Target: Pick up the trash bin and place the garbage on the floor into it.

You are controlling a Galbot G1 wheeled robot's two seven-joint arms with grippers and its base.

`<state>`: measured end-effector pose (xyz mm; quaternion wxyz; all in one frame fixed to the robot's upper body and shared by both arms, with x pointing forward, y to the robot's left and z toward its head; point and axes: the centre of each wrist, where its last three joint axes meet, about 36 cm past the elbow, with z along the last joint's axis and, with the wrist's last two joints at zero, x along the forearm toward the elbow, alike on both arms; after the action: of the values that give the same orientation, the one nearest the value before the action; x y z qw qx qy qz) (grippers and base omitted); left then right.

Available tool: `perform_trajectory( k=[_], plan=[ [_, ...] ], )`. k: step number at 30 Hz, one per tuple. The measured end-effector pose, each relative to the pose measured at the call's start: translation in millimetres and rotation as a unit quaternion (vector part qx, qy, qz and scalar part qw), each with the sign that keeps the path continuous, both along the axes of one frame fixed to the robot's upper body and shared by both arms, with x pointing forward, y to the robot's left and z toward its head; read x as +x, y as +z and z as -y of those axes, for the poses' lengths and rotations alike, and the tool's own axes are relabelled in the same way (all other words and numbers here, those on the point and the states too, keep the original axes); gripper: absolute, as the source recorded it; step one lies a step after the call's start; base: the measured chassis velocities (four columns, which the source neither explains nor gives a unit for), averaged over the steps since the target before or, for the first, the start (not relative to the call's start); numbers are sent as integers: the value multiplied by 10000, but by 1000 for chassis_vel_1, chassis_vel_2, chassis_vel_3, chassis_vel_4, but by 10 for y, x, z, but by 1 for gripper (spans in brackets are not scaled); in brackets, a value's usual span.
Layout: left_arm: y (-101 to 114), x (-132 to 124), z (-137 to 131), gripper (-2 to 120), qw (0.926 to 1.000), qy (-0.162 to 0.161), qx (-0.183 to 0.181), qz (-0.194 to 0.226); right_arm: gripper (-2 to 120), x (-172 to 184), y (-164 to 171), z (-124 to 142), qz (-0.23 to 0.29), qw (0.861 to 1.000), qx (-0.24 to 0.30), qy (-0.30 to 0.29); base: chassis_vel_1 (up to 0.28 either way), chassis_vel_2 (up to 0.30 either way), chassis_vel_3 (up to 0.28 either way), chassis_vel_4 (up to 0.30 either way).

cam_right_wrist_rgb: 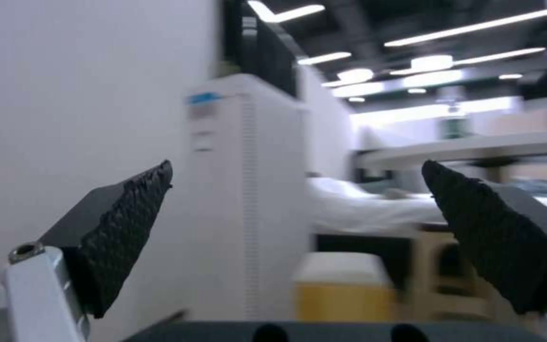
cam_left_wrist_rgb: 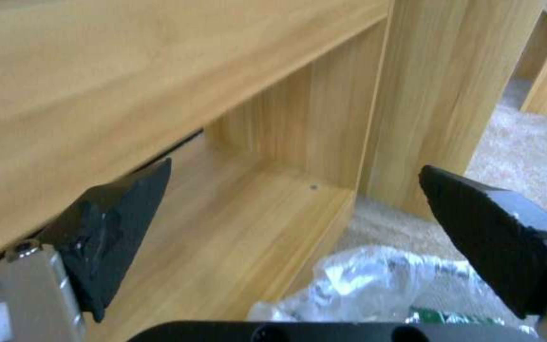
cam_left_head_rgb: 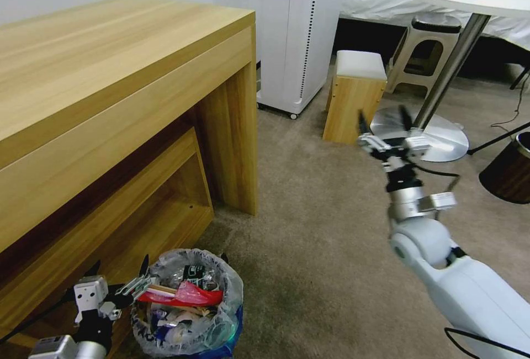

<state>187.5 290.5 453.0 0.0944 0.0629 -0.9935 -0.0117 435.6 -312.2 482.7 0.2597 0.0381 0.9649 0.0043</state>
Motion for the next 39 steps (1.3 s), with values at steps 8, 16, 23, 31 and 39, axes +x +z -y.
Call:
perform_trajectory(
  k=[8,16,23,31,39],
  plan=[
    [58,25,33,100,9997,-51,206,125,100,-419,-43,170,-436,9904,253,-1285,0,0,0,0],
    [106,42,68,100,9973,-130,597,401,100,-784,-201,-20,-876,9757,689,-1887,0,0,0,0],
    [108,53,102,100,9967,-210,661,425,100,-911,-372,-137,-937,9739,619,-1973,0,0,0,0],
    [77,17,113,100,9960,-304,737,394,100,-948,-688,-183,-1235,9722,231,-1974,0,0,0,0],
    [47,-2,135,100,9961,-366,728,350,100,-1035,-1063,-386,-1689,9839,310,-492,0,0,0,0]
  ],
)
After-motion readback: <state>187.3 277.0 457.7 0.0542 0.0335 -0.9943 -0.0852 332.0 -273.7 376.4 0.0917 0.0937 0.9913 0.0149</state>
